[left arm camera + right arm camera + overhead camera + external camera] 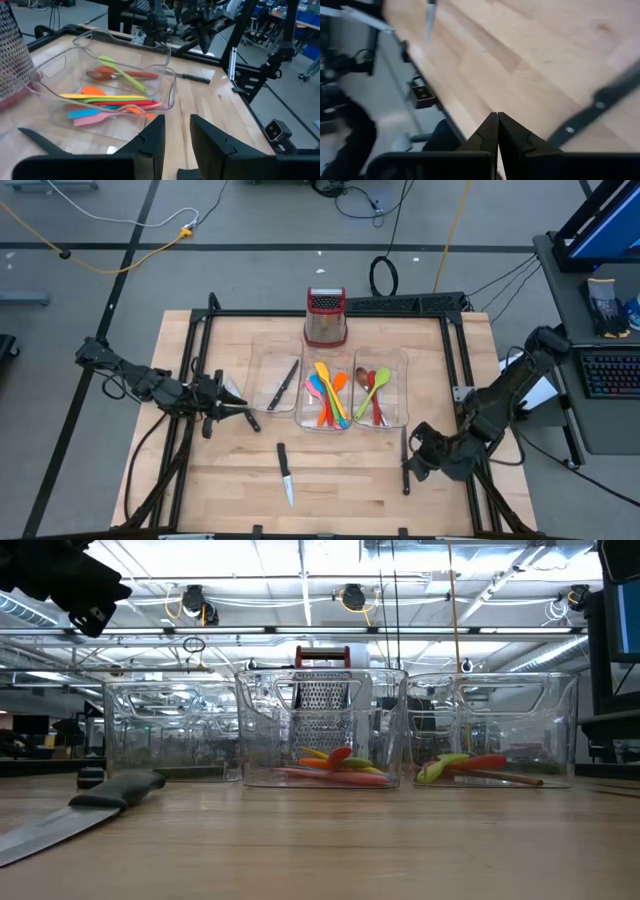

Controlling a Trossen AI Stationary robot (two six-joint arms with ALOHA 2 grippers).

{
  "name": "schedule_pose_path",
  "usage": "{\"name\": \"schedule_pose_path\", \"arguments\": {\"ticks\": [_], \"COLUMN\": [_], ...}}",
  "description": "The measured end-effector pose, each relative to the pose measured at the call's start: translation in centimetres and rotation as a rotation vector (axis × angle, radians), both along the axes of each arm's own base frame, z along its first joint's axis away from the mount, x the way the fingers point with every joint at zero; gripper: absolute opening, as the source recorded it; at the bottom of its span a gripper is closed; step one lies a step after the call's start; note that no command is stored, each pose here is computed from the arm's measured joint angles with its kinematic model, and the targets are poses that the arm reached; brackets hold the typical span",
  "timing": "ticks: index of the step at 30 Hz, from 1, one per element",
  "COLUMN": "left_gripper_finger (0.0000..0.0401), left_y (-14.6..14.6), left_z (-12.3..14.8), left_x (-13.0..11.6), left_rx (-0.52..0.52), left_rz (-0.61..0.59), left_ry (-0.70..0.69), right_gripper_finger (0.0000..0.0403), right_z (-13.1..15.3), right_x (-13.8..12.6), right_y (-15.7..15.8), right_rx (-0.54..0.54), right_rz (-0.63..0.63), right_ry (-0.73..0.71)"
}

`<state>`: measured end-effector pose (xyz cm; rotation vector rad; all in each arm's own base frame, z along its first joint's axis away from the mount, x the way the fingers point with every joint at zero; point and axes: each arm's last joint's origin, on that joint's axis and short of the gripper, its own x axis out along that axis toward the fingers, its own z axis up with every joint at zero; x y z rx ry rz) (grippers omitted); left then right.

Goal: Pick & Place Kitchen Items
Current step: Put the black knife into the left transparent bin

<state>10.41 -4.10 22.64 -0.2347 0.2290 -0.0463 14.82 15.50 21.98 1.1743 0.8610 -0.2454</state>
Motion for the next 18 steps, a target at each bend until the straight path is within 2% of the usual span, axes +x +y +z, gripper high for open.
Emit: {"name": "schedule_pose_path", "arguments": {"ticks": [7, 14, 18], "left_gripper_finger": [0.009, 0.009, 0.009], "left_y": [0.0, -0.1, -0.1], "left_z": [-0.1, -0.1, -0.1], "left_x": [0.0, 0.0, 0.0], "left_rx": [0.002, 0.0, 0.0], "left_rz": [-0.009, -0.032, -0.032], "left_ry": [0.007, 0.016, 0.016], "right_gripper_finger": [0.0, 0.0, 0.0], "right_z": [1.5, 0.4, -0.4], "right_x": [1.0, 2.0, 2.5], "right_y": [1.3, 3.3, 4.5], "right_rx": [-0.103, -0.147, -0.132], "right_rz": [-0.102, -0.21, -0.21], "right_ry": [0.206, 0.598, 0.706]}}
